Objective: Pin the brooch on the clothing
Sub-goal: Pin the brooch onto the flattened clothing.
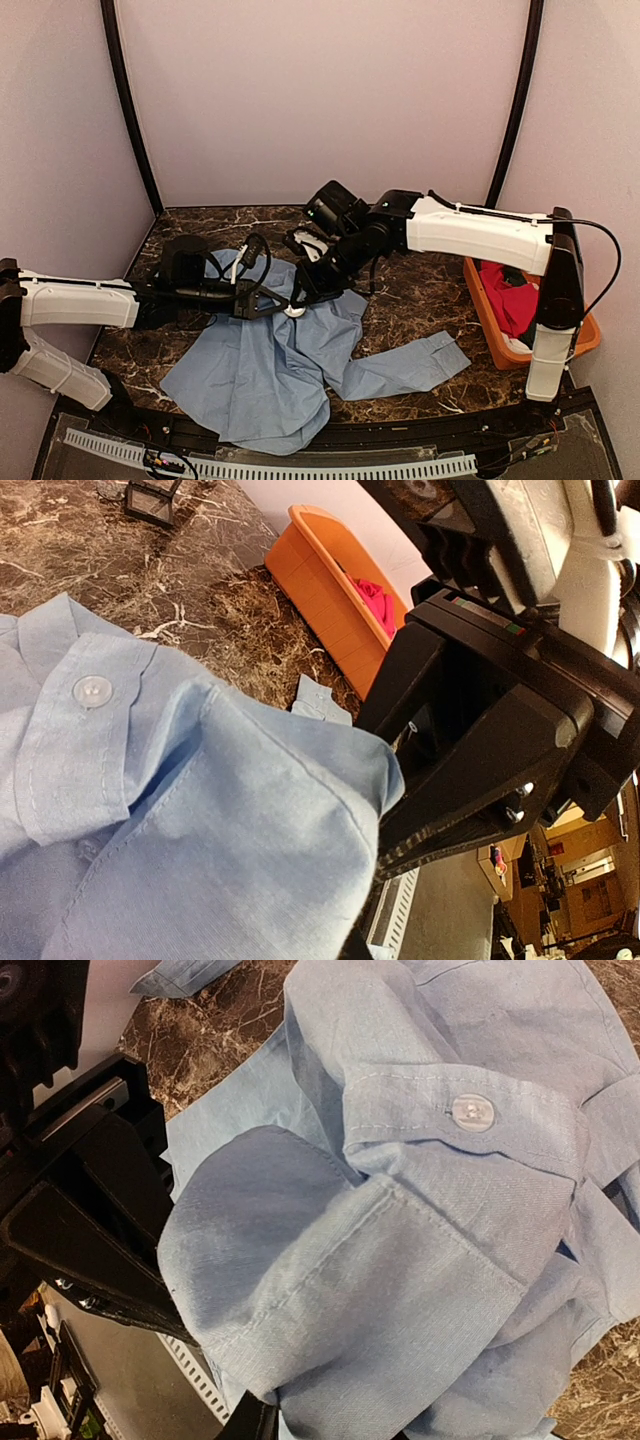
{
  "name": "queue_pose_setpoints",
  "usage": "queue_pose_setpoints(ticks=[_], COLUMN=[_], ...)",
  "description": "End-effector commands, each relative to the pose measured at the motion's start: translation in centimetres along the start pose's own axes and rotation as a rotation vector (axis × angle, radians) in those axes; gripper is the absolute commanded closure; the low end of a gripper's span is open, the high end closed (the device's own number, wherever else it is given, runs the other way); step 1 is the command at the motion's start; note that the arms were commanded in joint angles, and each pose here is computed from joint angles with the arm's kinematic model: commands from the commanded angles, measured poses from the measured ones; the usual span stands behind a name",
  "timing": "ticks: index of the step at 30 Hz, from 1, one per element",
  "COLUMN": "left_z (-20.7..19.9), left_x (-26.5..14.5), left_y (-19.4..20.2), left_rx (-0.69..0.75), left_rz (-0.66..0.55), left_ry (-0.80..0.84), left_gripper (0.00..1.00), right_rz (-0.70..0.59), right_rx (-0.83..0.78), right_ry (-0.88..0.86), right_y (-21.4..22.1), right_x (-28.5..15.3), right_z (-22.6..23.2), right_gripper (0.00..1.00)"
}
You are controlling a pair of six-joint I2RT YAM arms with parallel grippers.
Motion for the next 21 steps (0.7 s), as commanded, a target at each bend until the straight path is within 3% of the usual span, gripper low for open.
queue_pose_setpoints(ticks=[1, 7, 21], left_z=[-4.5, -4.6, -4.8], left_x=[-0.8, -1.0, -1.1], left_y=[-1.4, -1.3, -1.2], left_rx=[0.121, 0.123, 0.119], left_rz=[-0.051, -0.053, -0.053], left_ry=[0.166, 0.170, 0.179], left_gripper=[0.99, 0.99, 0.99], right_rz=[-0.113, -0.130, -0.327], right_rx=[0.008, -0.019, -0.132], right_ry=[-0.051, -0.047, -0.108], right_y=[-2.2, -1.9, -3.1], right_x=[0.5, 0.9, -0.7], right_z=[0.8, 0.5, 1.4], right_gripper=[0.80, 0.80, 0.80])
Point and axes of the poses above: each gripper's point midway between its finger pads, its own x axis out along the fingers, its own z axis along the line the jaws close on, y = z × x, the point moved 3 cm from there along -x, back along the fingers, and after that the axes turned 7 degrees about -x, right-handed, at the moved point
